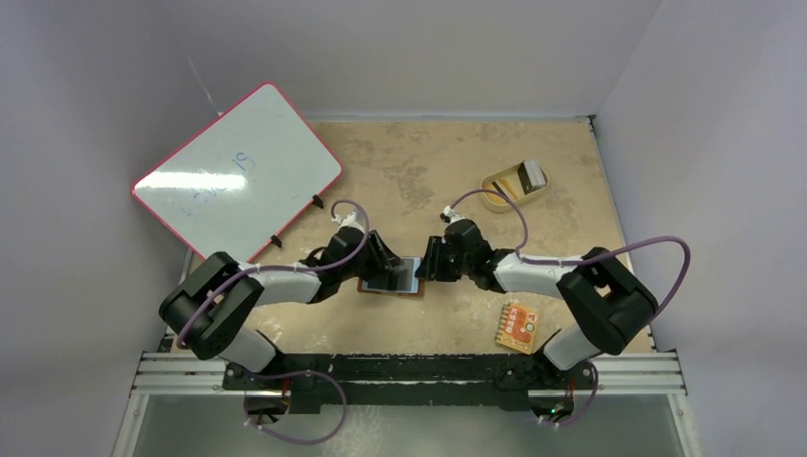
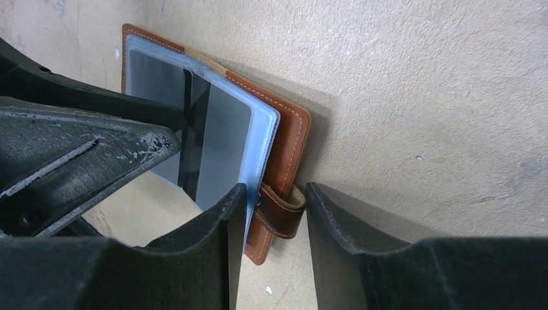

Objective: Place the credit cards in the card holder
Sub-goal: Insert the credit card into the card holder.

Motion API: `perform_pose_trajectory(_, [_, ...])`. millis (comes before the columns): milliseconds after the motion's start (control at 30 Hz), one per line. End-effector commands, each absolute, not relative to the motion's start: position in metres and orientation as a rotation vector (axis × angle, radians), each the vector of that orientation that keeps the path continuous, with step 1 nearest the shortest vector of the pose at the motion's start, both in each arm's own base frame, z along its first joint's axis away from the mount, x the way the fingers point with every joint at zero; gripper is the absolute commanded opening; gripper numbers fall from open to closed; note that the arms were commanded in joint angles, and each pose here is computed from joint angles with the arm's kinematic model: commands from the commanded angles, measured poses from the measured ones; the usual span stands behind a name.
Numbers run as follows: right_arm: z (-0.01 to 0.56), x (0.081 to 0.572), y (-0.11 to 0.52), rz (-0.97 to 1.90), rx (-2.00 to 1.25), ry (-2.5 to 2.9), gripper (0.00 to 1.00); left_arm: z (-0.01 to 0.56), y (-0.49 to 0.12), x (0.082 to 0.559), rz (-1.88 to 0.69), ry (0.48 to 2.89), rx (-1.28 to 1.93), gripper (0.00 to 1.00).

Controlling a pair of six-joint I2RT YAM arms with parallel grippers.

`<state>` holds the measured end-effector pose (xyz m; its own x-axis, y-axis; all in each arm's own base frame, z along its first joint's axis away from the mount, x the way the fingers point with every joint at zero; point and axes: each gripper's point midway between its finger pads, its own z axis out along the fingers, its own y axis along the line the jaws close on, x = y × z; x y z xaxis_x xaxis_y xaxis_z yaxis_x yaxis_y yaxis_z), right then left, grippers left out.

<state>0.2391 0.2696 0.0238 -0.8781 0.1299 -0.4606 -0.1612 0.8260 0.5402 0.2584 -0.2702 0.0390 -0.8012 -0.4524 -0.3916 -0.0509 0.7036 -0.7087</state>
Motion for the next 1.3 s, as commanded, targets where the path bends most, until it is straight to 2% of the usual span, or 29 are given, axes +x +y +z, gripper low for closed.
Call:
perform_pose_trajectory(0, [0.015,0.236,0.266,0.777,-0.05,2.535,0.41,0.043,-0.281,0.256,-1.007,2.358,-0.353,0.43])
perform_pose_trajectory(733, [0.028,0.241,0.277,0.862,-0.076,2.452,0.4,0.077,-0.306,0.258,-1.207,2.281,-0.348,0.44])
perform_pose_trajectory(933, [0.034,0.24,0.278,0.875,-0.101,2.439,0.42,0.068,-0.299,0.256,-1.141,2.32,-0.329,0.45])
perform_pose_trajectory(1267, [0.036,0.227,0.296,0.922,-0.207,2.471,0.44,0.068,-0.254,0.26,-0.916,2.364,-0.325,0.47])
